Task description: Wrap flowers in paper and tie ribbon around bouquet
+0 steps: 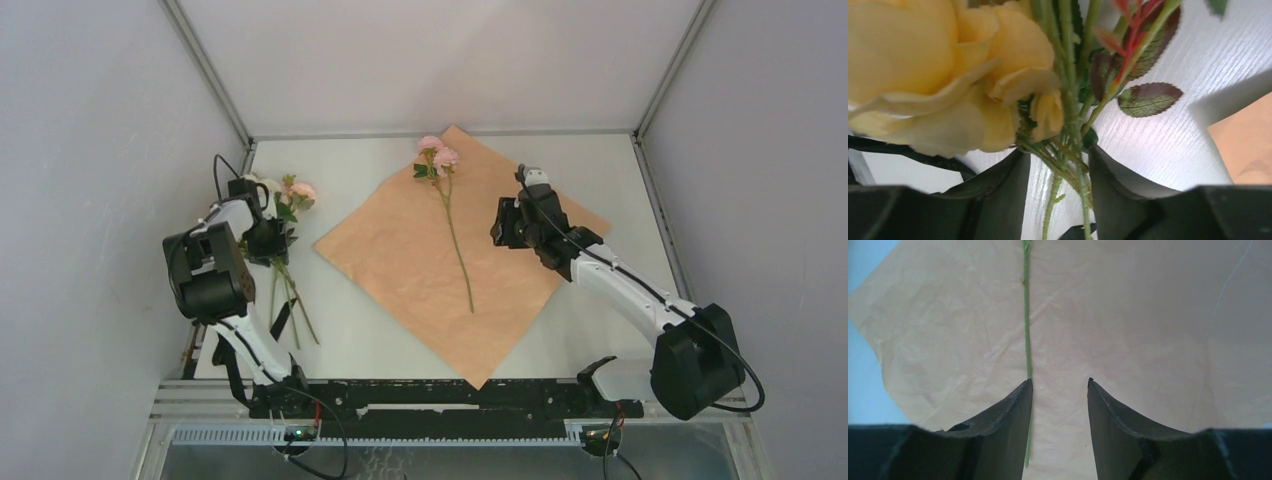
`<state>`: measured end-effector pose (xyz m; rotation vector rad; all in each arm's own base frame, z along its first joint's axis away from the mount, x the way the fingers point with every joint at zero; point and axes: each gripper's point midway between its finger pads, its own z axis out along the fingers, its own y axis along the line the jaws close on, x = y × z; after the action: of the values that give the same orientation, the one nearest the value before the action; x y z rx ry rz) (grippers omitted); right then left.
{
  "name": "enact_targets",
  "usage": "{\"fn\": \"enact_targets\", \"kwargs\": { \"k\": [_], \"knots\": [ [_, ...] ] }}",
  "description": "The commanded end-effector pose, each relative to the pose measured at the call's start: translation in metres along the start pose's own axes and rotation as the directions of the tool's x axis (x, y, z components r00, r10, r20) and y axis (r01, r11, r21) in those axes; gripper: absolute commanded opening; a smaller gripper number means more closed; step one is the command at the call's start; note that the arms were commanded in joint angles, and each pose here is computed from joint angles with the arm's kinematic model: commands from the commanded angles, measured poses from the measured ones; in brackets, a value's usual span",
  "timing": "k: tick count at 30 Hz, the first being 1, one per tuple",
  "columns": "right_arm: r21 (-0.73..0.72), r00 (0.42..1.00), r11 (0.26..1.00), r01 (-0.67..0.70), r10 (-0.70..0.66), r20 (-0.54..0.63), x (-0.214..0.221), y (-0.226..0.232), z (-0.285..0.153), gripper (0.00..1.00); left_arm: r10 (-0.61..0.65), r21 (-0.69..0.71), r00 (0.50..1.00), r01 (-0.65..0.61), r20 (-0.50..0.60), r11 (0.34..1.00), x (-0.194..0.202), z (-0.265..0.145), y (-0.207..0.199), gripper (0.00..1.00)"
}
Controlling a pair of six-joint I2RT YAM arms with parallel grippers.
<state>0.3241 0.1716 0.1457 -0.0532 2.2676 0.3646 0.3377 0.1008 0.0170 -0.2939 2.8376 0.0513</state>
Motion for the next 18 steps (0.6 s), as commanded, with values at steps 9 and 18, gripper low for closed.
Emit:
{"fn": "enact_targets", "kwargs": {
  "k": [9,18],
  "knots": [
    [-0.027,0.998,1.0,0.0,0.002,0.067,-0.016,-0.014,-0.004,0.52,0.118,0.193,0.982,-0.145,0.146,0.97,-0.026,-0.049,-0.046,0.0],
    [-0.053,0.993,0.999,0.014,-0.008,0.116,-0.013,-0.016,-0.007,0.52,0.17,0.166,0.953,-0.215,0.249,0.962,-0.039,-0.104,-0.064,0.0]
  ]
}}
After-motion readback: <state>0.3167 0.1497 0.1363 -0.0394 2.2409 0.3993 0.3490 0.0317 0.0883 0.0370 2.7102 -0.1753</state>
